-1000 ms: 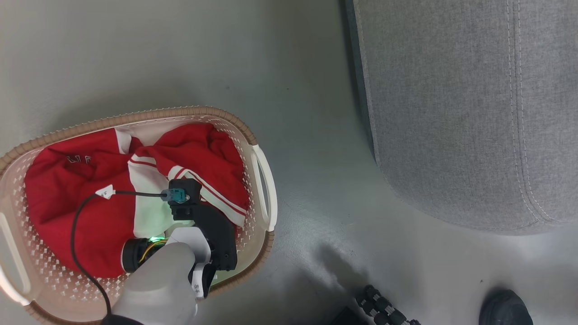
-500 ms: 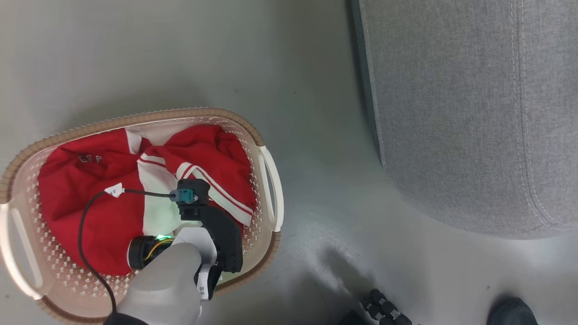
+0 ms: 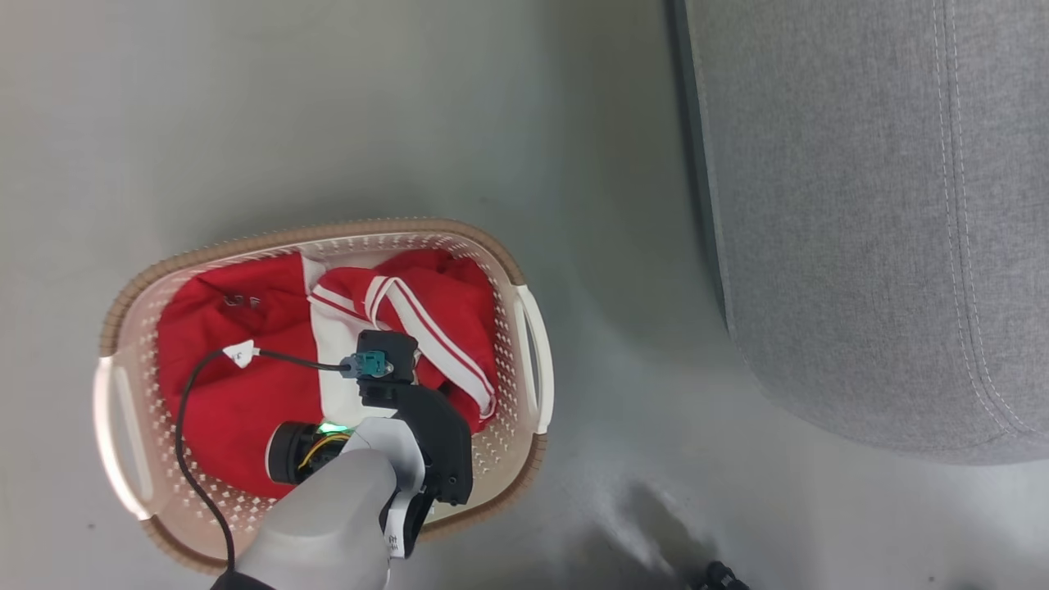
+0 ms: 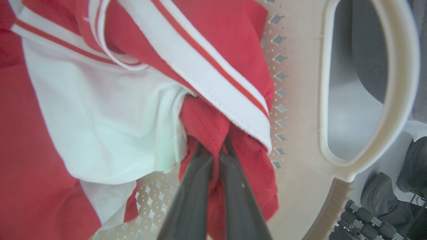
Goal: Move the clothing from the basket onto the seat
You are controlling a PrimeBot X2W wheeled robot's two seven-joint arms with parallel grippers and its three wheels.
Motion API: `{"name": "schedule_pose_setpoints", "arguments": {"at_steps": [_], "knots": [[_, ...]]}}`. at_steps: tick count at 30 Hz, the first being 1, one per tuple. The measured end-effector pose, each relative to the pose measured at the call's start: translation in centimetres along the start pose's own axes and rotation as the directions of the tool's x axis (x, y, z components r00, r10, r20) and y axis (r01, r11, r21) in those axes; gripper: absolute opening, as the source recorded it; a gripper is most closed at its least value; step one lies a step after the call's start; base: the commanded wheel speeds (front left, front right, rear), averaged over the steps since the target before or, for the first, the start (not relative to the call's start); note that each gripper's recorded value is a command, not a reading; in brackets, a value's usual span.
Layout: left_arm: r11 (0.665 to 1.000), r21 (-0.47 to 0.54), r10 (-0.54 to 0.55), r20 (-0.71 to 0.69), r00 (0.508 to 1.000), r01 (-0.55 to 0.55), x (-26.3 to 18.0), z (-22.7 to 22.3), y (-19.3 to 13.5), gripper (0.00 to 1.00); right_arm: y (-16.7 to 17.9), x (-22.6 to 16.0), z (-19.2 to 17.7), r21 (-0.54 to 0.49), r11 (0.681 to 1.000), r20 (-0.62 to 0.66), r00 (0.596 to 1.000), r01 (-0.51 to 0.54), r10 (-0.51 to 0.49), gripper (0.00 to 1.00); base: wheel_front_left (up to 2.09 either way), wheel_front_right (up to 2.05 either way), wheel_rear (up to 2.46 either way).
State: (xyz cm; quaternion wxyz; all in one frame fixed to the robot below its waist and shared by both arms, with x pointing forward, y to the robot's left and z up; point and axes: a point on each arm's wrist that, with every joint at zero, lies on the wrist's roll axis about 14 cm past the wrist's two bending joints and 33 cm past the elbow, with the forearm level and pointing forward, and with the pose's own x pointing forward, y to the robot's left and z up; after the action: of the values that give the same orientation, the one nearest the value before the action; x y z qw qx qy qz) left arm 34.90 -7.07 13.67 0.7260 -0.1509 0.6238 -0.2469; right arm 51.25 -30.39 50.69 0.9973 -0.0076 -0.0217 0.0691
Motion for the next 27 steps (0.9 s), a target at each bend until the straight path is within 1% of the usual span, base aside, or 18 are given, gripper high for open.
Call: {"name": "schedule_pose_setpoints", "arguments": {"at_steps": [8,14,19,27], "knots": [[1.0,0.024,0.004,0.095,0.995,-0.007,-2.7,1.2,-0.6,0.0,0.5,-0.4,1.5,0.019,1.0,0.039,0.999,-0.01,0.01,1.0,0.0,0.0,0.0],[0.998,0.056,0.017,0.19,0.982,-0.028,-5.2,3.0,-0.8,0.0,1.2,-1.0,2.7,0.044,0.999,0.074,0.997,-0.014,0.011,1.0,0.0,0.0,0.0],[0.996,0.066,0.044,0.261,0.964,-0.063,-7.4,3.8,-0.5,0.0,1.9,-1.7,3.6,0.069,0.997,0.102,0.995,-0.021,0.013,1.0,0.0,0.0,0.0],[0.99,0.088,0.067,0.399,0.914,-0.111,-11.2,6.4,-0.7,0.0,3.4,-2.6,5.3,0.083,0.996,0.148,0.988,-0.043,0.03,1.0,0.0,0.0,0.0]]}}
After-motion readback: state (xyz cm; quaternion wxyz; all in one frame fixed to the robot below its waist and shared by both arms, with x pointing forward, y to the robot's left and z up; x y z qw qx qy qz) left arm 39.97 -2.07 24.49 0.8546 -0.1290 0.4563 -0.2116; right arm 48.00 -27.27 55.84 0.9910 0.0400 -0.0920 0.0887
